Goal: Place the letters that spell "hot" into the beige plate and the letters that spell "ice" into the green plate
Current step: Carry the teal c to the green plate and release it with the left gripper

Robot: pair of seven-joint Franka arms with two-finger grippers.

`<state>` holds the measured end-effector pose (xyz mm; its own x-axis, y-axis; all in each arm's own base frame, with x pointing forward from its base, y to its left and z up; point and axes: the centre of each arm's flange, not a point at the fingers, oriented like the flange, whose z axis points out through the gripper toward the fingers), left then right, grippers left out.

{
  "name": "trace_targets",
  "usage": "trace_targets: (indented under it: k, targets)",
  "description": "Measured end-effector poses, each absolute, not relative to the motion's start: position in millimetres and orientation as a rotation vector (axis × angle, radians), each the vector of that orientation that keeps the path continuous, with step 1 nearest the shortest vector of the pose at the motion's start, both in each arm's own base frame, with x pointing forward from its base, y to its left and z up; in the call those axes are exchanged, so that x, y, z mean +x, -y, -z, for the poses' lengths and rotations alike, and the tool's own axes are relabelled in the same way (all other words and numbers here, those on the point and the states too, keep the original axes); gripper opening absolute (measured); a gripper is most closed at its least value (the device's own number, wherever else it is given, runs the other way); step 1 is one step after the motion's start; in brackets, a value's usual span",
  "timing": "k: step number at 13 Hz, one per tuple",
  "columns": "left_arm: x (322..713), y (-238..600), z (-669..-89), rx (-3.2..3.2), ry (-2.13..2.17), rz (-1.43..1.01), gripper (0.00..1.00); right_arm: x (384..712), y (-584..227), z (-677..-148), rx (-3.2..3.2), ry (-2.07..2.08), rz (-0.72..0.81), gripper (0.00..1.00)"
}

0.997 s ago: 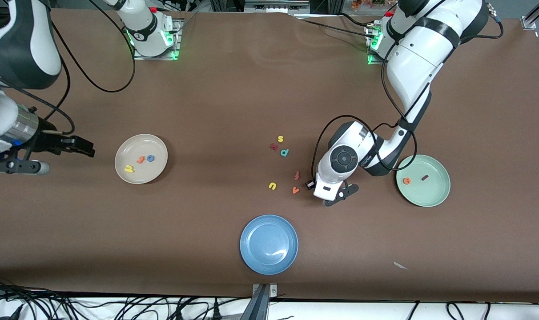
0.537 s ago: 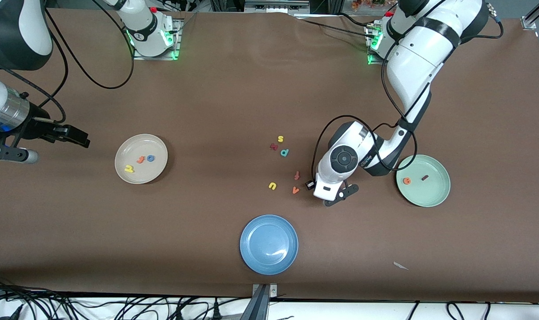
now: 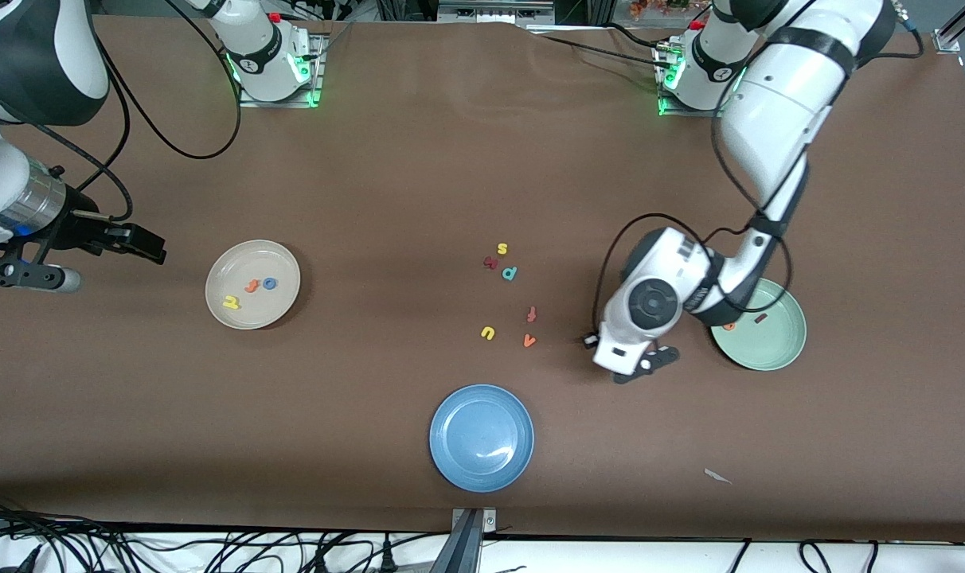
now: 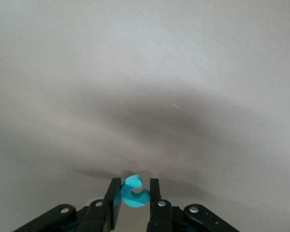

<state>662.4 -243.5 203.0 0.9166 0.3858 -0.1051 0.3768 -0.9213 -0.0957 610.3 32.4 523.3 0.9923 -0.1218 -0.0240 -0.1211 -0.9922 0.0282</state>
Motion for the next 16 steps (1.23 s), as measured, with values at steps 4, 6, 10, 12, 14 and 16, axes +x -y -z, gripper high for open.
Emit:
trace_targets:
  k: [4, 6, 10, 12, 14, 16]
  targets:
    - [680.9, 147.9, -236.5, -3.024, 0.426, -0.206, 0.28, 610.4, -36.7, -519.8, 3.108, 0.176, 0.049, 1.00]
    - [678.0, 107.6, -244.7, -3.028, 0.346, -0.224, 0.28, 610.4, -36.7, -519.8, 3.107, 0.176, 0.049, 1.00]
    - [663.0, 39.0, -246.4, -3.031, 0.237, -0.275, 0.28, 610.4, -36.7, -519.7, 3.107, 0.176, 0.049, 1.00]
    - [654.0, 17.4, -233.1, -3.021, 0.199, -0.222, 0.28, 610.4, -36.7, -519.6, 3.107, 0.176, 0.050, 1.00]
    - [642.2, -4.5, -212.3, -3.026, 0.205, -0.177, 0.28, 610.3, -37.0, -519.5, 3.107, 0.175, 0.050, 1.00]
    - [637.1, -21.5, -206.5, -3.023, 0.216, -0.179, 0.45, 609.8, -44.7, -519.6, 3.110, 0.154, 0.050, 1.00]
